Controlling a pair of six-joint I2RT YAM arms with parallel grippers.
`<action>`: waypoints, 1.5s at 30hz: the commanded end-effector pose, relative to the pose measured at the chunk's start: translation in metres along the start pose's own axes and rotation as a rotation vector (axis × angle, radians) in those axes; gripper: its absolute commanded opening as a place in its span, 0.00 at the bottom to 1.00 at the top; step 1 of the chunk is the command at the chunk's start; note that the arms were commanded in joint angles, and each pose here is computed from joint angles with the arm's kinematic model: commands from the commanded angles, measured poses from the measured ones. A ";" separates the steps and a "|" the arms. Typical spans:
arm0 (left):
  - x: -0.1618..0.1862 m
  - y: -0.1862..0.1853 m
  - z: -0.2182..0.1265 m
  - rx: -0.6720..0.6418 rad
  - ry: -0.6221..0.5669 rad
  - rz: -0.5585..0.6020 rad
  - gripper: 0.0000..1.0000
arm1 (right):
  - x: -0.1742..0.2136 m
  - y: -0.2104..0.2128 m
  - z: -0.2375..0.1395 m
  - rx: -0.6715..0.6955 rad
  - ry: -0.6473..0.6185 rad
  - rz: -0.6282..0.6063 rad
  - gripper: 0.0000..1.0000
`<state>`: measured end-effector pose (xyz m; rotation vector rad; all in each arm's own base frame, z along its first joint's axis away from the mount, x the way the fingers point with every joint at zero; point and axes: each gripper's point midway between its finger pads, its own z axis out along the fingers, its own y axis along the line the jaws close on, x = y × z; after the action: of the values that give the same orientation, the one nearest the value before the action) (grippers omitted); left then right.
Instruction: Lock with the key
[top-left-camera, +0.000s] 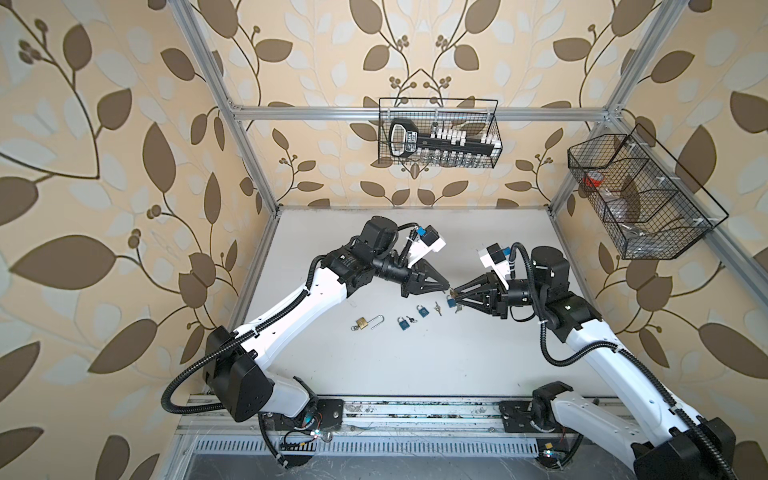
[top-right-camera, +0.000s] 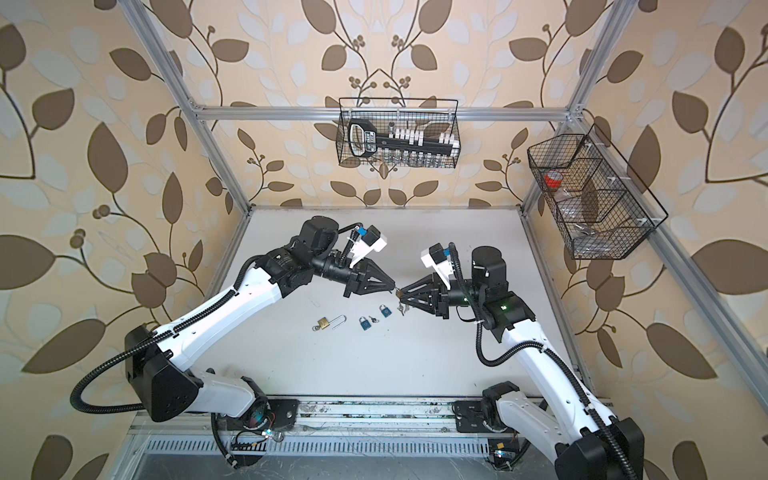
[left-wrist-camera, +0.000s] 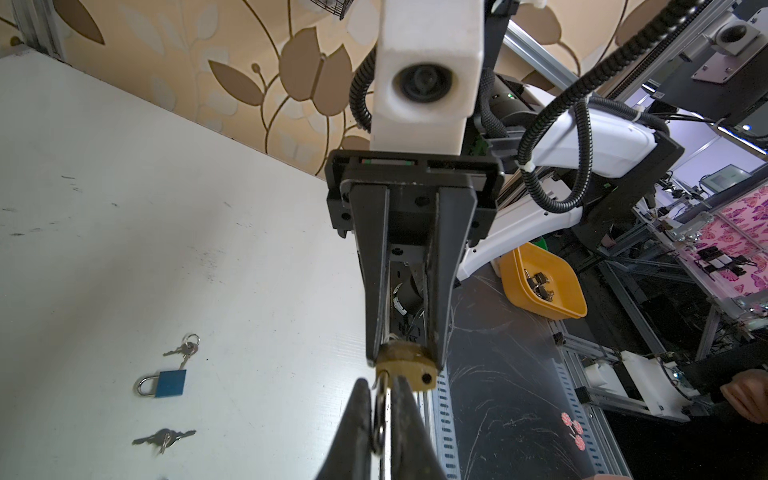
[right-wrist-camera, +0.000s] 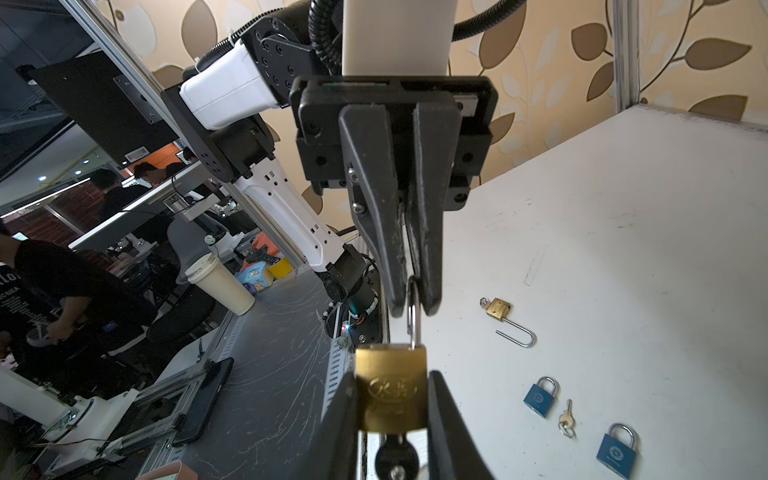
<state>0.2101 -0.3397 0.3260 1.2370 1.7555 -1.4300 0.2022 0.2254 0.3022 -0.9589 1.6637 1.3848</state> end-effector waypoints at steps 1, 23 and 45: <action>-0.013 -0.019 -0.006 0.035 -0.025 0.058 0.09 | -0.010 0.008 -0.002 -0.003 -0.014 -0.057 0.00; -0.067 -0.023 -0.050 -0.202 -0.386 0.109 0.00 | -0.071 -0.015 -0.045 0.428 -0.354 -0.183 0.71; -0.119 -0.065 -0.069 0.002 -0.597 0.077 0.00 | -0.136 0.042 -0.043 0.194 -0.511 -0.421 0.87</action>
<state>0.2241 -0.3155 0.4493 0.7214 1.4016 -1.4986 0.2332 0.1933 0.4272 -0.6190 1.2001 1.0491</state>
